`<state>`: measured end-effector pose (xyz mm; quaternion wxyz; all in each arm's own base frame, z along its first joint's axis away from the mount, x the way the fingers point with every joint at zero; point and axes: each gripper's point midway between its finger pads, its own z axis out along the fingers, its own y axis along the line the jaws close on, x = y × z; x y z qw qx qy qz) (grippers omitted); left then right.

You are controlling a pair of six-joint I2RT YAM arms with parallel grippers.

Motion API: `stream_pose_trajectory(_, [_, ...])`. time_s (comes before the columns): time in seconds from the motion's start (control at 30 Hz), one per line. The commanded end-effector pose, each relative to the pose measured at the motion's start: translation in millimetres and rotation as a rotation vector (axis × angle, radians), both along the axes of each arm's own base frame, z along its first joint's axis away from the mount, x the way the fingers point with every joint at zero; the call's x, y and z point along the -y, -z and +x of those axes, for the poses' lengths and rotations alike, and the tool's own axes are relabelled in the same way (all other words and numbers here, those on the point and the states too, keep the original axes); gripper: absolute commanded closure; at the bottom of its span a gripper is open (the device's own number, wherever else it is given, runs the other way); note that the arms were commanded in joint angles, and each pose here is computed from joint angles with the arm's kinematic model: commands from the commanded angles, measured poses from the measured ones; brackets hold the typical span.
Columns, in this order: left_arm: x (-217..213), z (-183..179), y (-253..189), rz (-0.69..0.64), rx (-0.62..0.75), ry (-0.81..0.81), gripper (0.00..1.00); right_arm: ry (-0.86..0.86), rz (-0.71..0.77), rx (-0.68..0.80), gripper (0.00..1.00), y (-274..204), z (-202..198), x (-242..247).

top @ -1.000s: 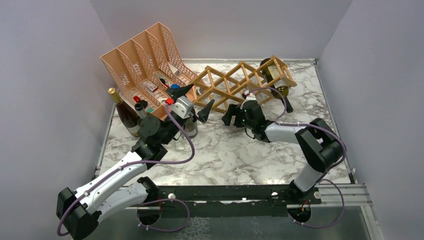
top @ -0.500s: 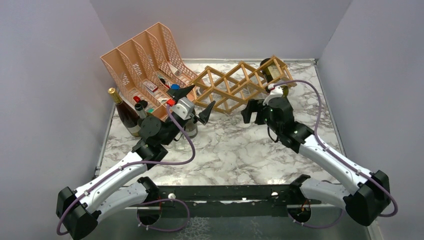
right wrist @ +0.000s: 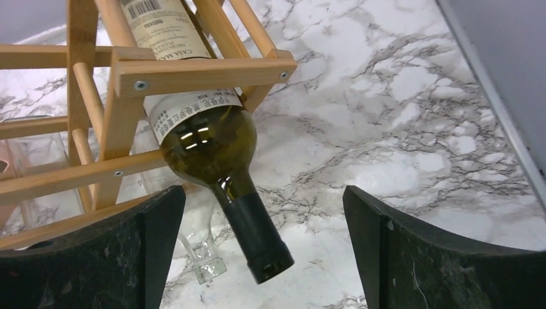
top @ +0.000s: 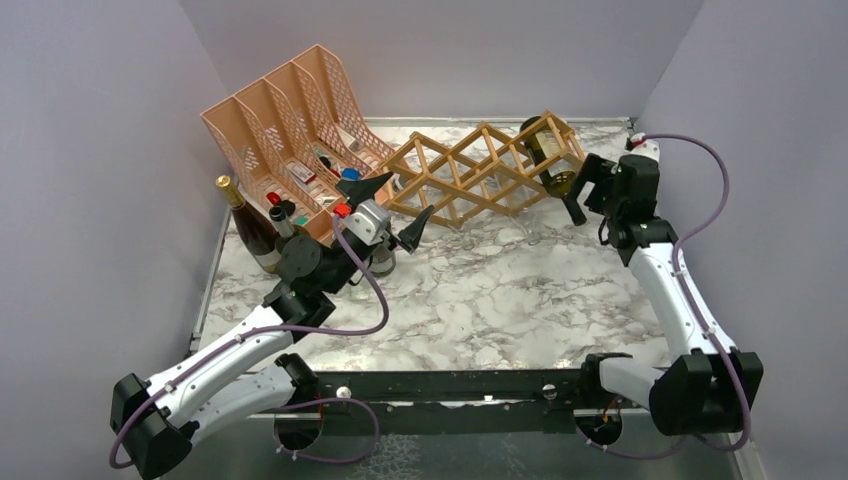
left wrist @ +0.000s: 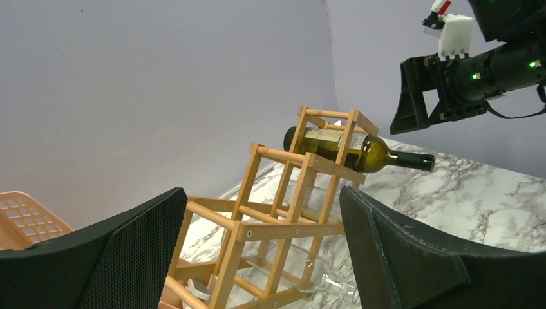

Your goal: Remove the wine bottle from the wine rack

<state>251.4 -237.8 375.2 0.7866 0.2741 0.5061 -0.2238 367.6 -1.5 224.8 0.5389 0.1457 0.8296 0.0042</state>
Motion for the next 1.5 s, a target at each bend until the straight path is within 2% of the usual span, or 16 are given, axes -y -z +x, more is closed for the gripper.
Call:
stream_pose_trajectory(0.0, [-3,-4,-10,-0.028,0.029,-0.009,0.05,-0.155,0.115,0.010,0.06,8,19,-15])
stream_pose_trajectory(0.2, [-2,-6,-9,-0.022,0.033,-0.005,0.05,-0.359,0.247,0.011,0.12,26,35,-36])
stream_pose_trajectory(0.3, [-1,-5,-8,-0.017,0.033,-0.007,0.05,-0.377,0.265,-0.016,0.22,35,39,-37])
stream_pose_trajectory(0.47, [0,-6,-7,-0.012,0.034,-0.004,0.05,-0.432,0.295,-0.052,0.26,46,39,-42])
stream_pose_trajectory(0.77, [3,-7,-5,-0.003,0.035,0.007,0.04,-0.505,0.358,-0.112,0.42,61,41,-51])
stream_pose_trajectory(0.9, [1,-6,-5,-0.002,0.036,-0.007,0.04,-0.522,0.357,-0.085,0.47,54,39,-54])
stream_pose_trajectory(1.1, [1,-7,-6,-0.002,0.041,-0.001,0.04,-0.469,0.334,-0.095,0.66,56,35,-46])
stream_pose_trajectory(1.47, [4,-10,-6,0.001,0.044,0.009,0.04,-0.386,0.264,0.004,0.86,45,6,-35])
